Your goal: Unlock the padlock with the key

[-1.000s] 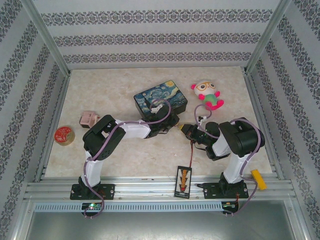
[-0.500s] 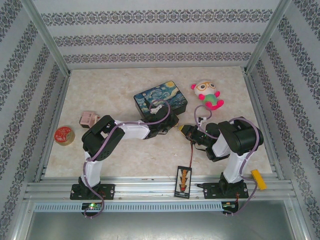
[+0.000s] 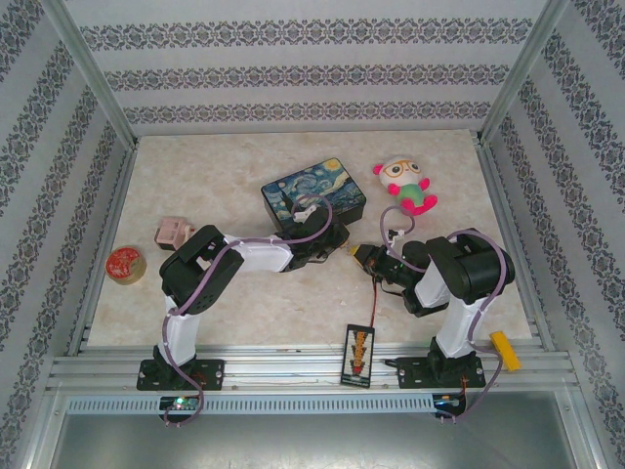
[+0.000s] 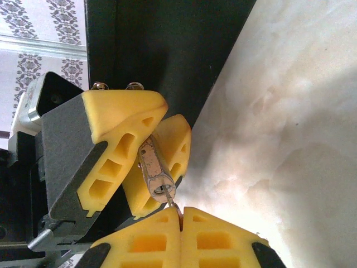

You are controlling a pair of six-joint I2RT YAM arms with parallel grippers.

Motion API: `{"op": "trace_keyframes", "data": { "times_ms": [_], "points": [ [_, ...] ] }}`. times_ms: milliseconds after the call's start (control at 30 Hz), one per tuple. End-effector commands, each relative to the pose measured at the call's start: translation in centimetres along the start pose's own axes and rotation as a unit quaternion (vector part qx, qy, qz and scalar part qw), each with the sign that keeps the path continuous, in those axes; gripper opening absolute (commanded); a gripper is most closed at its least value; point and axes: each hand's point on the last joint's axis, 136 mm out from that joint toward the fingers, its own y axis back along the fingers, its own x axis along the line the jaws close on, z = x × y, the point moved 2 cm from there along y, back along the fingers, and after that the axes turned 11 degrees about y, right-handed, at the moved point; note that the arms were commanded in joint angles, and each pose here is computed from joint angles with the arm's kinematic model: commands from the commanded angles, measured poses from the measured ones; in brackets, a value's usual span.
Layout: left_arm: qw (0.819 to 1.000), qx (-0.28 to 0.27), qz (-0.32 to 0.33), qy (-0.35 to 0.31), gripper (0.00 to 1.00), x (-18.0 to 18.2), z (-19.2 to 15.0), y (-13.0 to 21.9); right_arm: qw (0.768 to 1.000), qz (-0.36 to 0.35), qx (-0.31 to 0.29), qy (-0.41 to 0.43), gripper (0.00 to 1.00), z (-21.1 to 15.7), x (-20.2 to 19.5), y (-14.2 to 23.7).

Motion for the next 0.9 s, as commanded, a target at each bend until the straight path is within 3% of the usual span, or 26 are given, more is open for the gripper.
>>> {"op": "trace_keyframes", "data": {
  "times_ms": [0,867],
  "points": [
    [0.998,0.043,0.017,0.05,0.21,1.36,-1.58,0.37,1.0,-0.01,-0.027,-0.008,0.0,1.39,-0.3,-0.04],
    [0.997,0.055,0.006,0.054,0.21,1.44,-2.03,0.14,0.999,0.005,-0.031,-0.042,0.0,2.33,0.45,-0.64]
  ]
}}
